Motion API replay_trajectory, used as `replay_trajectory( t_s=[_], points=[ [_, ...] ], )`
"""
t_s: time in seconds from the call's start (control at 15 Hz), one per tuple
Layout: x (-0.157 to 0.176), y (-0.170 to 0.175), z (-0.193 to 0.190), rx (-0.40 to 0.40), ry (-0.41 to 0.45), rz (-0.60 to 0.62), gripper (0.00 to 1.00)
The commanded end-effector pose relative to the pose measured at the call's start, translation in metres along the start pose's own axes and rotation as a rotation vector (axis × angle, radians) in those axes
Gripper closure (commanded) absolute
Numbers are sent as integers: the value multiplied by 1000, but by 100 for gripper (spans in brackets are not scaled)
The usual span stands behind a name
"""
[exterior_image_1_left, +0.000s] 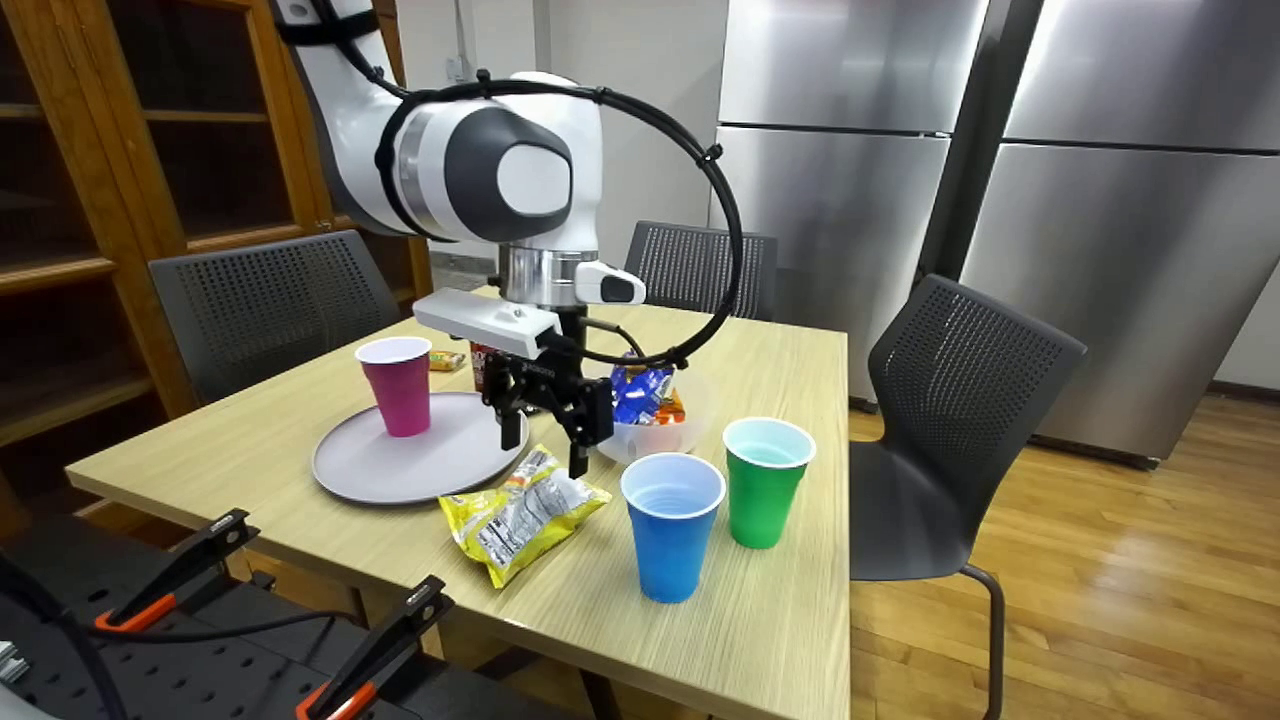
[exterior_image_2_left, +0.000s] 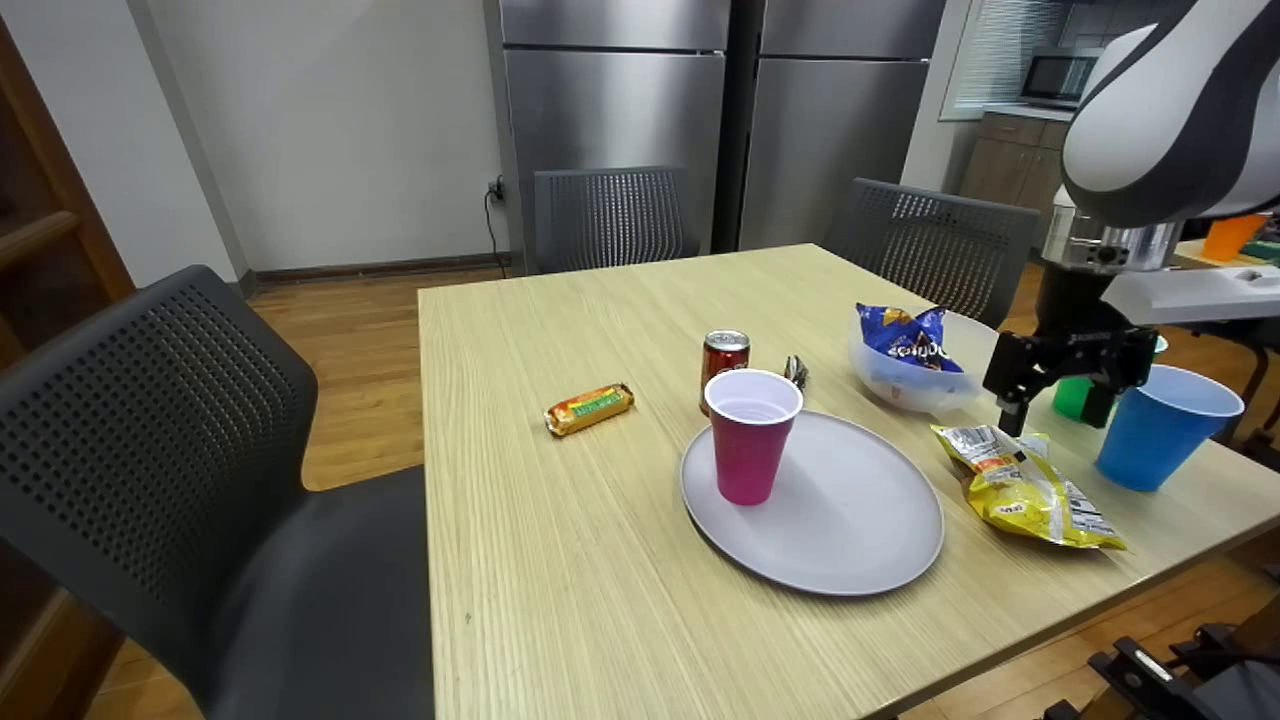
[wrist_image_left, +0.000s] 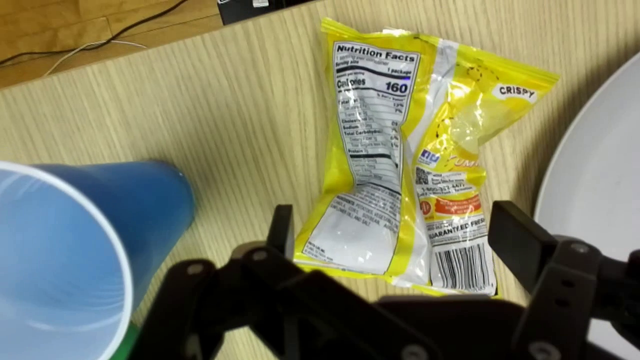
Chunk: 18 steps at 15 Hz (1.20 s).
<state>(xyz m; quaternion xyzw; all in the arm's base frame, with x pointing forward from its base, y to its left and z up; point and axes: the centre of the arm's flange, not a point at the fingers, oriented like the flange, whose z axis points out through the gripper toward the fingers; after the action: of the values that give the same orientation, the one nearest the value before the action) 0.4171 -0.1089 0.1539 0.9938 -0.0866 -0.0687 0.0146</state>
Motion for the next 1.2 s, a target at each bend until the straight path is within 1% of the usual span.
replay_trajectory(
  t_s=[0.0,0.73,0.8,0.87,1.13],
  points=[
    [-12,3,7,2,9,-39,0],
    [-11,-1,29,-4,-7,-44,0],
    [-11,-1,30,-7,-3,-41,25],
    [-11,-1,31,-5,-3,-42,26],
    [-12,0,32,0,1,-42,58]
  ],
)
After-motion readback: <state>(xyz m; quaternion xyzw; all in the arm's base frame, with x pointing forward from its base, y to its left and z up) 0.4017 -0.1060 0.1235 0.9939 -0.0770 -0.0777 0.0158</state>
